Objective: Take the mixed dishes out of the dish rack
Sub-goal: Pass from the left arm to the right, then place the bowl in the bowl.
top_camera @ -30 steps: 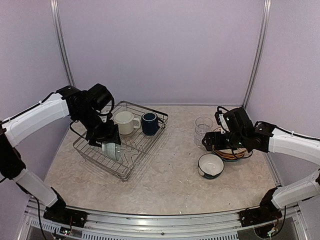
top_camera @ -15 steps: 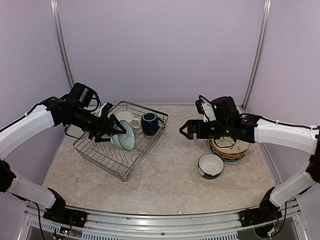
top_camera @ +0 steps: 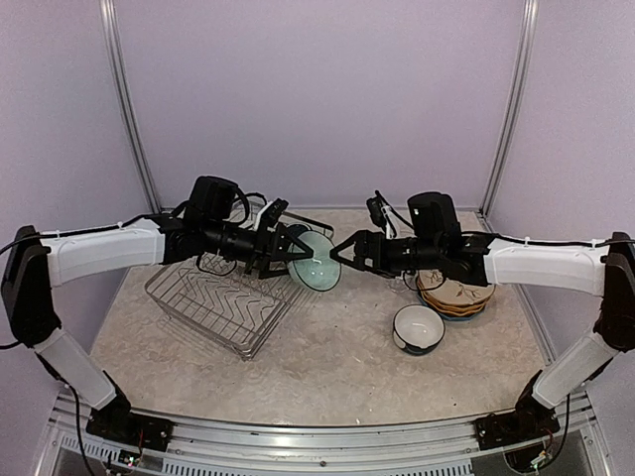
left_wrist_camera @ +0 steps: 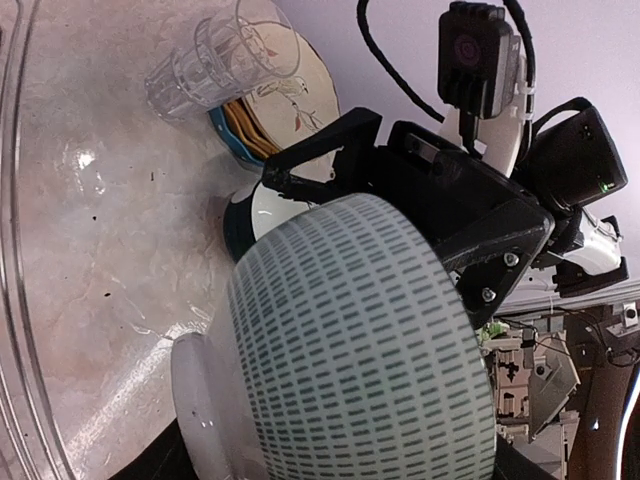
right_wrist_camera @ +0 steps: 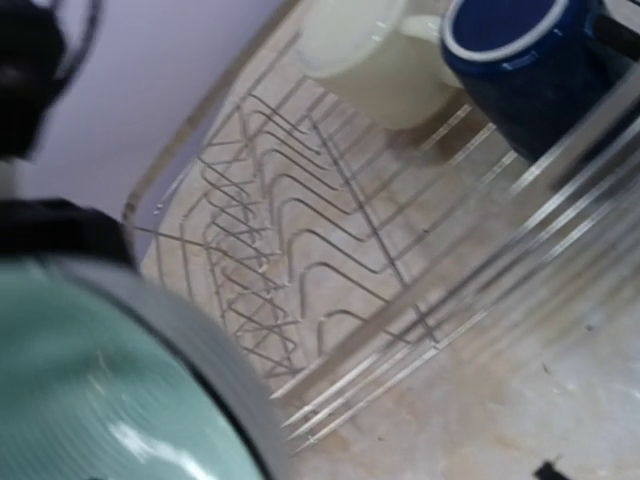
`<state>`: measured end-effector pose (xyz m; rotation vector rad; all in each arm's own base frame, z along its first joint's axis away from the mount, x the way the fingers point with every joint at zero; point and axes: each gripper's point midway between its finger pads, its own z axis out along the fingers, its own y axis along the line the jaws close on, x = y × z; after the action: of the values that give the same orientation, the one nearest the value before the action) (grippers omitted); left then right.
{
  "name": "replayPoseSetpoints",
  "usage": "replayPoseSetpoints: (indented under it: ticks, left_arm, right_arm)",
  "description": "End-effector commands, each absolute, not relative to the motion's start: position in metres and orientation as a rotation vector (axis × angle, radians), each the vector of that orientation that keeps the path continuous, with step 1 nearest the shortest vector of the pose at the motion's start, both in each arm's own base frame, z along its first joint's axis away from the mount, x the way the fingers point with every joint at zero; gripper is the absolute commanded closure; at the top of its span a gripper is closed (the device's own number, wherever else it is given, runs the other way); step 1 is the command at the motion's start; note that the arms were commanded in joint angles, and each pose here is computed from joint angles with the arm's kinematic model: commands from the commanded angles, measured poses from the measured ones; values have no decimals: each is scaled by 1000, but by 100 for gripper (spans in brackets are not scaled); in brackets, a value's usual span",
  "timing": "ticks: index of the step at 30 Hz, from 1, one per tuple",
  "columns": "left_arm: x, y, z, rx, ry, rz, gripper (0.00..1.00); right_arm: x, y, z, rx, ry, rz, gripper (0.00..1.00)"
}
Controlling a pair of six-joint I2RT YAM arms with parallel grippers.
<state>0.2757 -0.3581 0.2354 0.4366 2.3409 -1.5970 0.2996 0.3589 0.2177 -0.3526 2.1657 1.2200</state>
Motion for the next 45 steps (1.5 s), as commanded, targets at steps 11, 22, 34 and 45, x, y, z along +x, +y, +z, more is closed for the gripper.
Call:
replayPoseSetpoints:
  ticks: [11,22,34,45]
  left_arm:
    - [263,-410,278,664,2095,-1811,77]
    - [276,-403,272,683,2088,-1710,4]
    - [320,-344,283,593,2096,-1325,1]
    - [322,-334,276,546,2157,-1351,1]
  right_arm:
    - [293,357,217,-306,2136,1278,77]
    - [288,301,216,-235,2186,987,100]
    - [237,161,157,-61,2523,329,100]
    - [245,147,119,17,2642,353,100]
